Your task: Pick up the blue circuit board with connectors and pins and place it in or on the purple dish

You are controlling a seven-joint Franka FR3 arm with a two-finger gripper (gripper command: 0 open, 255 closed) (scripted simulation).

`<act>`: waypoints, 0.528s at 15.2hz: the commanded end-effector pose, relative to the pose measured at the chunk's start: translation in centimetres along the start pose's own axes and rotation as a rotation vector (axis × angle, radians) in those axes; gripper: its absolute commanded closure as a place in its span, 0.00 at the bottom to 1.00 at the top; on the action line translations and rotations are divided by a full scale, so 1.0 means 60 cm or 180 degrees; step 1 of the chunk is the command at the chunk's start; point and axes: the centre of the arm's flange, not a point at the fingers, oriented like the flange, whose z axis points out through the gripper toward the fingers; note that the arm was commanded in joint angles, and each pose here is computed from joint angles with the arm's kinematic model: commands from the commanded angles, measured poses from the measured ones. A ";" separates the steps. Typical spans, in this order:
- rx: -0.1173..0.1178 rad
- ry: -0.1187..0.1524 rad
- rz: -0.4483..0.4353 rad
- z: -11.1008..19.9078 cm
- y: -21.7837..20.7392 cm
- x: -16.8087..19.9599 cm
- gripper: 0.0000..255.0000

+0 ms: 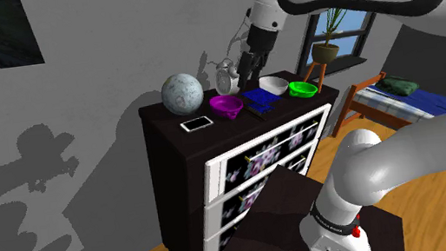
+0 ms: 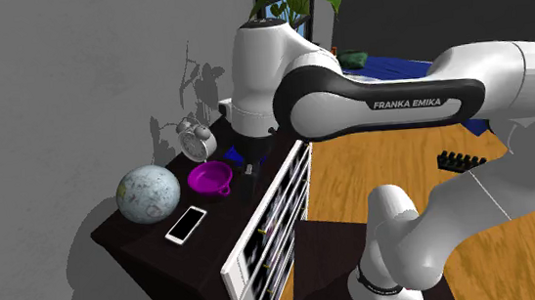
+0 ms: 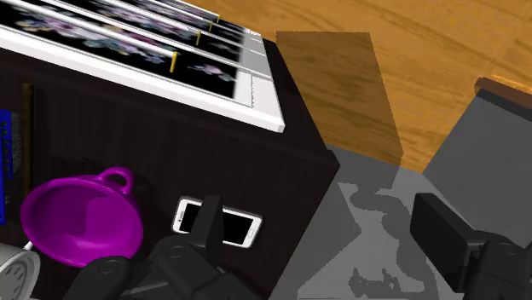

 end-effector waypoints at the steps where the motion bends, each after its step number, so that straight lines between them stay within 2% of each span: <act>1: 0.0000 0.0000 0.0000 0.000 0.000 0.000 0.00; 8: -0.1022 -0.0237 0.0095 0.151 -0.031 0.067 0.00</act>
